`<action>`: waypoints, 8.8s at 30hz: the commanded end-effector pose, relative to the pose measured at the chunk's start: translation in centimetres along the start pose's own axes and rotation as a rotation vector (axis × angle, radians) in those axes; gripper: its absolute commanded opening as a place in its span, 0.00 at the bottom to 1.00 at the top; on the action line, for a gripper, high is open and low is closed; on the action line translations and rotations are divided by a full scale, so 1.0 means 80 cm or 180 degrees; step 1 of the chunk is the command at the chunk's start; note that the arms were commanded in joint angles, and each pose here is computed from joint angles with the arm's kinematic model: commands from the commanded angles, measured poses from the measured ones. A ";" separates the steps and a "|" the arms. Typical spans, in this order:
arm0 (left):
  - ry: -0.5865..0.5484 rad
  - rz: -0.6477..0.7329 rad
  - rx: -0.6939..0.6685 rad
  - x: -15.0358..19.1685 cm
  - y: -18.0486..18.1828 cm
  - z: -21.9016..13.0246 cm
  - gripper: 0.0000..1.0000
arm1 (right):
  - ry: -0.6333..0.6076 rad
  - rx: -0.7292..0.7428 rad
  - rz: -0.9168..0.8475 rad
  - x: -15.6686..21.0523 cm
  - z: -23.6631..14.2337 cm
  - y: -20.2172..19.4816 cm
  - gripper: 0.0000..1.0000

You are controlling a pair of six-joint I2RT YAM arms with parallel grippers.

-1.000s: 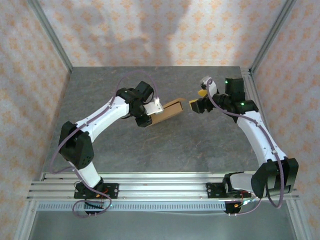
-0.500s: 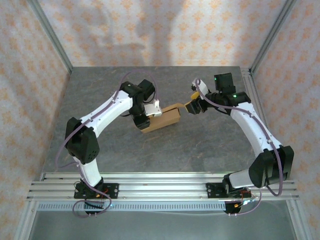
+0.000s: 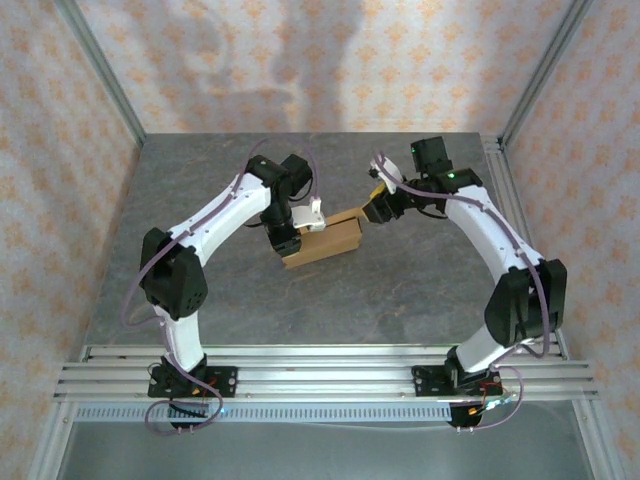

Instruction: Fold the paper box

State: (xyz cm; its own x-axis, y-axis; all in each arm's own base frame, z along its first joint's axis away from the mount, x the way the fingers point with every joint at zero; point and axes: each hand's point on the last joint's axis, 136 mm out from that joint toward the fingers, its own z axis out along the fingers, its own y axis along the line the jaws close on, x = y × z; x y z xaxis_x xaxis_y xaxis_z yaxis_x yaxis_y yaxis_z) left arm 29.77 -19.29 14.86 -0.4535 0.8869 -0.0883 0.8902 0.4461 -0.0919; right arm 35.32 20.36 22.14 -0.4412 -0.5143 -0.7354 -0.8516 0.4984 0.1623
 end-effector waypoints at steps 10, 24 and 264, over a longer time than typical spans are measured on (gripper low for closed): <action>0.0198 0.0015 0.0237 0.007 -0.003 0.021 0.34 | 0.0396 -0.0297 -0.0058 0.017 0.008 0.009 0.31; 0.0162 0.0019 0.0236 0.003 -0.002 0.019 0.34 | 0.0459 -0.0346 -0.0087 0.013 0.020 0.007 0.21; -0.1169 -0.2773 -0.0548 -0.038 0.194 0.072 0.80 | -0.0031 0.1015 0.1929 -0.011 0.143 -0.034 0.00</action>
State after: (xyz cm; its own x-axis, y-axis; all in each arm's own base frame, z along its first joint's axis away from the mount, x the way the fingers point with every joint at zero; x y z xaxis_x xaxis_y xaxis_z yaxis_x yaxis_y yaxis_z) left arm 46.56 -15.76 9.64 -0.8875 0.0820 -0.4534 0.1842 0.9651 -0.1861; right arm 40.93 27.93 16.13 -0.7688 -0.1892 -0.6109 -0.4390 0.8508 0.2889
